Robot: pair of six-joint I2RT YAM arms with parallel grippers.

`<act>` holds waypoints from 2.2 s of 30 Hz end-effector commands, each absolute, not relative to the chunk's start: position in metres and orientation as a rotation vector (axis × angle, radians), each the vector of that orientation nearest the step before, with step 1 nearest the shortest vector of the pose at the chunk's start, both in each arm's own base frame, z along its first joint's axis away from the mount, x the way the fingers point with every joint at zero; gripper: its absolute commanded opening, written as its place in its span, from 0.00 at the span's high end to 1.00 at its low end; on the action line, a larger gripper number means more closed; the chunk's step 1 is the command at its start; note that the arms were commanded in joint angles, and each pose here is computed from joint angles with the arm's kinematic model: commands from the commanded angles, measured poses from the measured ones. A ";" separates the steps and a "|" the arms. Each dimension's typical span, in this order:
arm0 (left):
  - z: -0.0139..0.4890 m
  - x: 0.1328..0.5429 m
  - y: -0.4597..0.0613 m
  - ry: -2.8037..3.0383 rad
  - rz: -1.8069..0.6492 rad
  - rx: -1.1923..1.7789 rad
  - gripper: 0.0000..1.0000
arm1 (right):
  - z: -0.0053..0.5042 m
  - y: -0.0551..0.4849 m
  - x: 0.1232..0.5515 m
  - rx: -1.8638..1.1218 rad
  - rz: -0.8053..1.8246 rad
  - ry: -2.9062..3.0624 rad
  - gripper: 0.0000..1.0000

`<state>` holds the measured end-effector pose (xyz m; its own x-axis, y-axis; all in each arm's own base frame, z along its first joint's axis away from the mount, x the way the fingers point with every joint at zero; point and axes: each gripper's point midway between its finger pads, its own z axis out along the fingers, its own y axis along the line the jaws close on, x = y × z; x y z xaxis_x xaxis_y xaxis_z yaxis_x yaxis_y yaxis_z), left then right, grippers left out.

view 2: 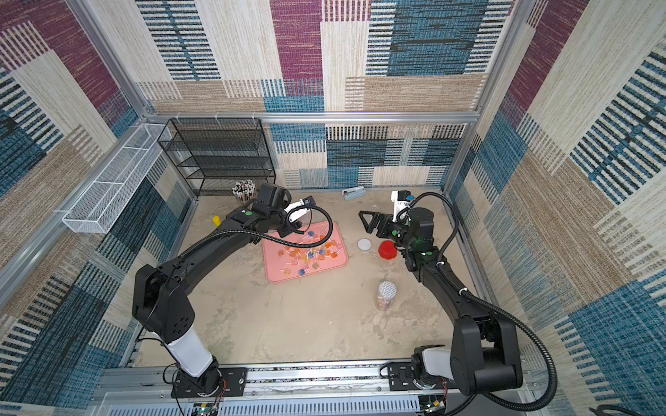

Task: Pour the candies out of the jar
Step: Place the jar at the center of the board.

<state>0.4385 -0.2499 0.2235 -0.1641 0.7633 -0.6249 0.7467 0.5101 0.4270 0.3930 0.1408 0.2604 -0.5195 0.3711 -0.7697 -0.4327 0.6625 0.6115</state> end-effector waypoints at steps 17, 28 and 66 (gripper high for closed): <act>0.222 0.398 -0.296 1.905 -0.516 1.072 1.00 | 0.268 0.240 0.370 -0.387 1.275 1.941 0.00; 0.218 0.381 -0.302 1.867 -0.486 1.144 1.00 | 0.258 0.275 0.383 -0.400 1.361 1.960 0.00; 0.221 0.377 -0.300 1.866 -0.389 1.168 0.01 | 0.248 0.290 0.387 -0.424 1.321 1.976 0.43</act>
<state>0.3765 -0.3001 0.2146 -0.1921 0.5696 -0.7991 0.8440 0.5114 0.1617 0.3808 0.2920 0.2394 -0.7359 0.1041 -0.6690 -0.5854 0.3986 0.7060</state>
